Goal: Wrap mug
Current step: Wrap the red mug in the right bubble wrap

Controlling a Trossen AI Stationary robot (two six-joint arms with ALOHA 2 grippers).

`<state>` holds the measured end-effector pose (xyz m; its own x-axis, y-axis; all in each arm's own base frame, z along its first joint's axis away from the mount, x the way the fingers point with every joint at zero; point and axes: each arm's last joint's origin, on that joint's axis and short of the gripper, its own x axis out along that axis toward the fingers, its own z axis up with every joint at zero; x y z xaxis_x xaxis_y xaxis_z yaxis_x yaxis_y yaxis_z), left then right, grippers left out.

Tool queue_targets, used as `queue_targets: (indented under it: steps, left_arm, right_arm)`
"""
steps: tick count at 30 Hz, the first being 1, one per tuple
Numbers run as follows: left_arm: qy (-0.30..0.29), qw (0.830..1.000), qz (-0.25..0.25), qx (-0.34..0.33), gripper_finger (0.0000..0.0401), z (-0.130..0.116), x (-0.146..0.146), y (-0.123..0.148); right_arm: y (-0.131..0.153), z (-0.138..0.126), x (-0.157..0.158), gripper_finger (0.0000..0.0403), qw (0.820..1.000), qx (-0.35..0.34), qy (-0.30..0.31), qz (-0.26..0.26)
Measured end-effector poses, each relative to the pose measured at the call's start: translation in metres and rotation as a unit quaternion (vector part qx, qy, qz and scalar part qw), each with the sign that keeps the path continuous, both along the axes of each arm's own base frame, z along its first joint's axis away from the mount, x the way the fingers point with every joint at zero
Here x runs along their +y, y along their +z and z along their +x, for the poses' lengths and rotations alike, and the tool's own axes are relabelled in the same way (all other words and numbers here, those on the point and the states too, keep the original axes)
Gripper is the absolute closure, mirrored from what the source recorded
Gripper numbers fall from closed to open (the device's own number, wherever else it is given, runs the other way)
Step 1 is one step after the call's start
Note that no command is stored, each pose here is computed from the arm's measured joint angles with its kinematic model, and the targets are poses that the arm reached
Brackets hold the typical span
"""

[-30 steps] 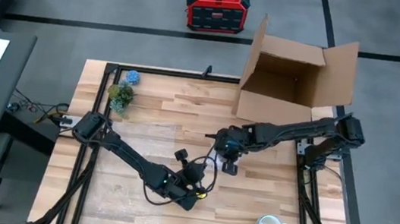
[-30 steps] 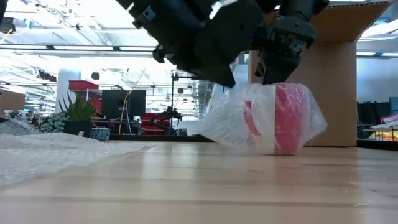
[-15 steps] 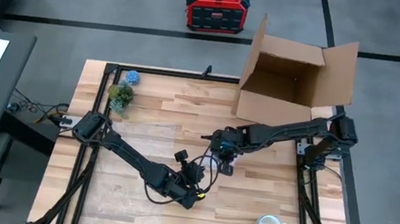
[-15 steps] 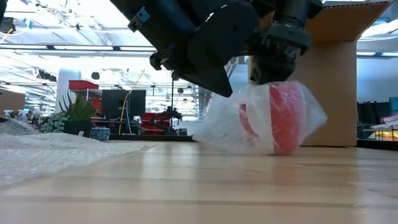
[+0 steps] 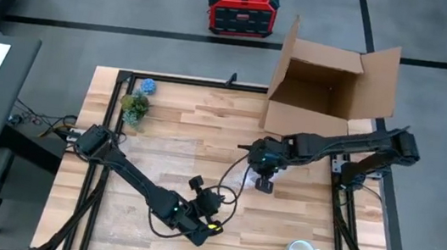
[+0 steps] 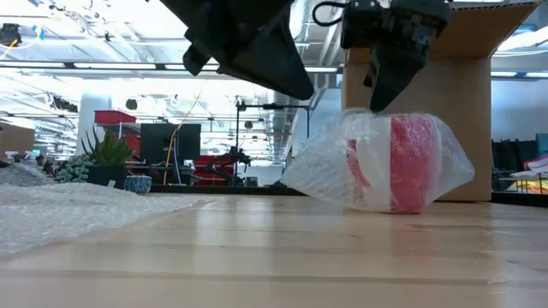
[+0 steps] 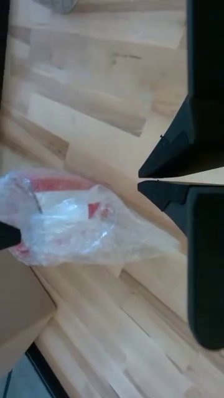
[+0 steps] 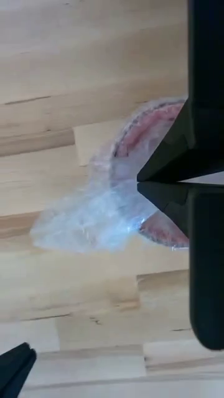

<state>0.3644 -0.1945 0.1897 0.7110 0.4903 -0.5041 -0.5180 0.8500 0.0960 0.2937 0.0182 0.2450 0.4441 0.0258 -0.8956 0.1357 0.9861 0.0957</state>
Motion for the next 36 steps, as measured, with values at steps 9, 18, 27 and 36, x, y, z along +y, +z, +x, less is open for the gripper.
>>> queue_targets:
  steps: [9,18,27,36]
  left_arm:
    - [0.007,1.000,-0.007,0.008,0.0401,-0.003,0.000,-0.002]
    - [0.001,1.000,-0.008,0.008,0.0401,-0.006,-0.005,-0.002]
    - [0.001,1.000,-0.009,0.006,0.0401,-0.005,-0.005,-0.002]
    - [0.002,1.000,-0.010,0.005,0.0401,-0.005,-0.005,-0.002]
  right_arm:
    - [-0.053,0.025,-0.003,0.0403,0.996,0.085,0.010,-0.010]
    - [-0.055,0.024,-0.002,0.0403,0.996,0.092,0.019,-0.013]
    - [0.001,-0.010,-0.003,0.0403,0.999,0.034,0.000,-0.001]
    - [-0.037,0.010,0.002,0.0403,0.996,0.093,0.013,-0.006]
